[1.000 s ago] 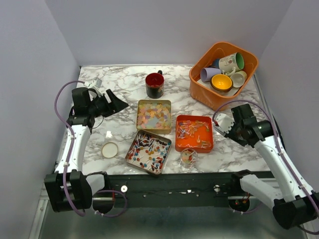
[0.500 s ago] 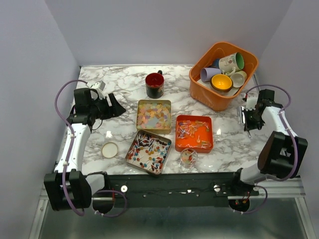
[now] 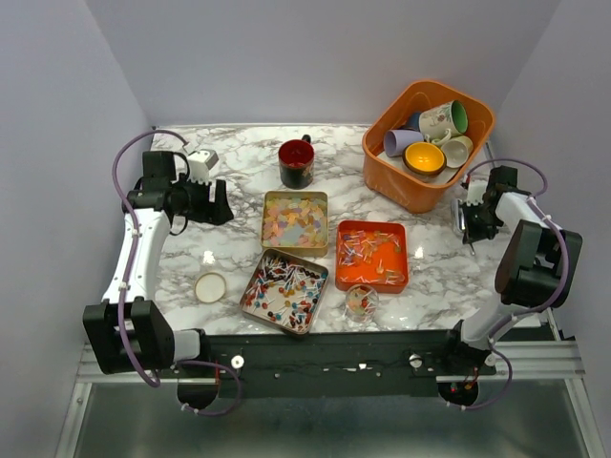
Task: Pack the candies
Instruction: Place the spatula at the center of the board.
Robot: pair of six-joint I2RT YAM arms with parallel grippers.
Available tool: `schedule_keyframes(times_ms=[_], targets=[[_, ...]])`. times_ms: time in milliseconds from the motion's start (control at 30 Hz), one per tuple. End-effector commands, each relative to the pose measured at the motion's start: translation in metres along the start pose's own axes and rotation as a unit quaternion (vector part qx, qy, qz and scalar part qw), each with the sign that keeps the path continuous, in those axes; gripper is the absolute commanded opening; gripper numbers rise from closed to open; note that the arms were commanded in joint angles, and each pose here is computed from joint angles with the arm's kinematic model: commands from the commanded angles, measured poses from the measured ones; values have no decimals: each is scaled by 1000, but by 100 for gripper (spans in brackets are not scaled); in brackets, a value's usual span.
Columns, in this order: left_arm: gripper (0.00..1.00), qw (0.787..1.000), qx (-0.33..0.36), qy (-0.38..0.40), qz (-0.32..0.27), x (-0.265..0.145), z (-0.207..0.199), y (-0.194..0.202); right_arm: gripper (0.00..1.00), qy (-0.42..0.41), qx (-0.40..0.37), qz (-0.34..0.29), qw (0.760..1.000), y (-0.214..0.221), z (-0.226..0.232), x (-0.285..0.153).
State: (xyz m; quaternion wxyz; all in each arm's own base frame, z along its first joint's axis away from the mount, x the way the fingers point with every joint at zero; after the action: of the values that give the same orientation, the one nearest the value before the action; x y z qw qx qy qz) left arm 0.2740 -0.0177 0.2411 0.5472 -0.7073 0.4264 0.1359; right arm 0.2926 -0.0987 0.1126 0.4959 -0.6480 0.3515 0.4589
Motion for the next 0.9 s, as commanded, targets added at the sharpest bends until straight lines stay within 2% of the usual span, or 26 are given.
schedule_keyframes(times_ms=[0,67,167,200,233,300,400,467,600,633,867], targets=[[82,989,117,-6,89,-14,10,23,1,29,2,-24,999,-14,-12,2],[83,986,133,-18,101,-14,16,28,7,22,3,-21,1000,-12,-10,6],[83,980,155,-24,121,-13,24,35,20,10,5,-18,1000,-11,-7,7],[82,978,165,-20,123,-13,23,35,30,7,3,-17,1000,-10,-6,7],[81,979,167,-17,118,-15,21,33,36,2,3,-18,1000,-10,-5,6],[81,979,173,18,104,-17,11,31,51,1,0,-21,1000,-10,-4,2],[81,970,210,53,107,-12,-10,34,60,2,5,-32,999,-13,-4,-9],[80,956,258,76,117,-5,-23,46,62,1,6,-44,999,-16,-2,-18],[80,898,398,119,142,19,-55,66,66,-9,8,-63,998,-18,3,-36],[80,889,413,125,151,27,-58,68,66,-19,8,-64,998,-16,7,-41],[76,854,480,147,139,78,-79,38,67,-63,3,-82,995,-10,24,-67]])
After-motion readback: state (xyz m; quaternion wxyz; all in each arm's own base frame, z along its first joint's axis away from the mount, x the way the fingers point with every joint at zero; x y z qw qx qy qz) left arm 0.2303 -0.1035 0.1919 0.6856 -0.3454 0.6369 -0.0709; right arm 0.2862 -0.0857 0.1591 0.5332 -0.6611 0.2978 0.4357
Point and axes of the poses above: each gripper's point midway between its finger pads, its own x axis out along the fingers, its own z axis along the line the jaws close on, y = z × x, the point moved 8 cm from there along -x, back along the fingers, and after that the axes turned 8 degrees about -x, right-handed, at the moved point
